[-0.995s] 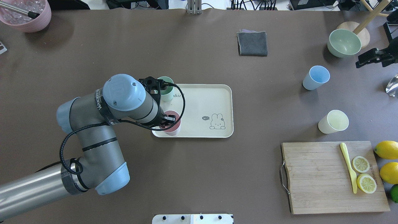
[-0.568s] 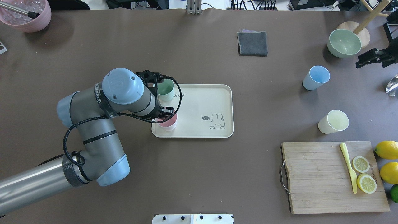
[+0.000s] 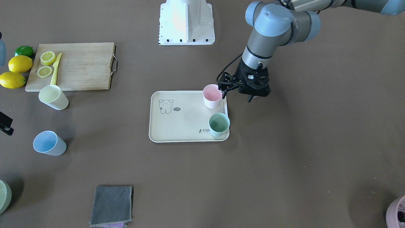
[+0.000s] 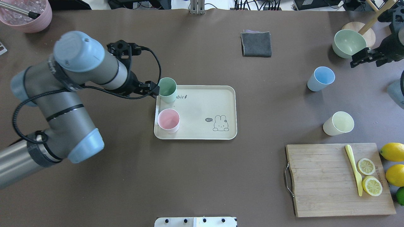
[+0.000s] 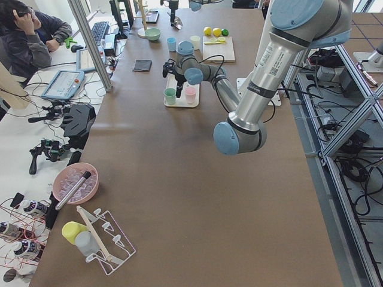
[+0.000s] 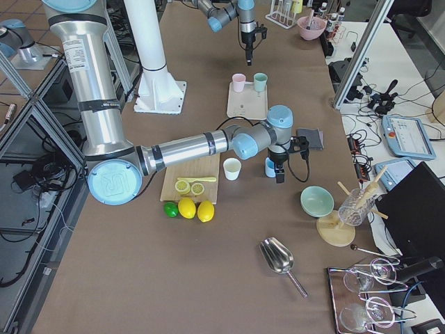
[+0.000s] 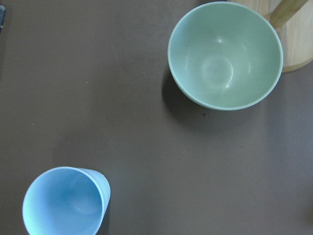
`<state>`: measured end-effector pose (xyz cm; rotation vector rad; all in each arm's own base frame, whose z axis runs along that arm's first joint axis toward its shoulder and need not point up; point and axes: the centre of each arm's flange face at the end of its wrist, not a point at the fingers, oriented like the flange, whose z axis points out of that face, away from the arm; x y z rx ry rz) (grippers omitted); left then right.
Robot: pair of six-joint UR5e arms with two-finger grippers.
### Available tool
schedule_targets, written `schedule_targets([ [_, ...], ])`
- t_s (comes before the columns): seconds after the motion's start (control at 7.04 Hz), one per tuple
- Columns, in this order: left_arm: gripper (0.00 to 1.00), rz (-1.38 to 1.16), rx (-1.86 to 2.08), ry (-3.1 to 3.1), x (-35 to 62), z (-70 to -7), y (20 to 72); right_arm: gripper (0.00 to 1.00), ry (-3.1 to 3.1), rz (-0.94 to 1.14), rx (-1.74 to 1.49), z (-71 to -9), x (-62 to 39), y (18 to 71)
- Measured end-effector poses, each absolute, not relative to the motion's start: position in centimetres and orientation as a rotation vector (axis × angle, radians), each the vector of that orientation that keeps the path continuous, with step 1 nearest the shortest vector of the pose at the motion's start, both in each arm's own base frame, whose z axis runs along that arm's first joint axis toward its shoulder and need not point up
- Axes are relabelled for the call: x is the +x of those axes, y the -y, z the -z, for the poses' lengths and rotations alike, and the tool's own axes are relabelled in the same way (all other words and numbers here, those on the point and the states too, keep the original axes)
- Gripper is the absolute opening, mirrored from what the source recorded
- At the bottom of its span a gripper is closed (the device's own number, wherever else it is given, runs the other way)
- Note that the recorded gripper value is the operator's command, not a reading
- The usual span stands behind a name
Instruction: Place all cups on tray
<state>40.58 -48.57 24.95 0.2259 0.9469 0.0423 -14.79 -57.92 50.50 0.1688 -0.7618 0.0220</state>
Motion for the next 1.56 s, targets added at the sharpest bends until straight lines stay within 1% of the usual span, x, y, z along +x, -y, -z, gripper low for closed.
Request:
schedule_targets([
  [0.28, 0.98, -0.101, 0.251, -0.915, 34.7, -29.0, 50.0, 0.98, 0.769, -0.010, 0.160, -50.8, -18.2, 58.0],
  [0.43, 0.98, -0.108, 0.256, -0.908, 33.9, -29.6, 50.2, 0.94, 0.776, -0.007, 0.169, -52.0, -19.6, 58.0],
  [0.57, 0.98, -0.111, 0.259, -0.905, 33.6, -29.8, 50.2, 0.84, 0.785, -0.012, 0.177, -53.5, -21.0, 57.9],
  [0.71, 0.98, -0.111, 0.260, -0.903, 33.5, -29.9, 50.2, 0.67, 0.790, -0.022, 0.180, -54.3, -21.9, 57.8],
  [0.85, 0.98, -0.110, 0.261, -0.901, 33.4, -30.0, 50.3, 0.37, 0.788, -0.050, 0.175, -54.6, -23.1, 57.5],
  [0.99, 0.98, -0.109, 0.261, -0.898, 33.4, -30.1, 50.3, 0.01, 0.787, -0.089, 0.172, -54.2, -24.6, 57.1],
  [1.56, 0.98, -0.106, 0.252, -0.890, 33.5, -31.0, 50.2, 0.00, 0.825, -0.134, 0.199, -51.0, -27.2, 56.4],
])
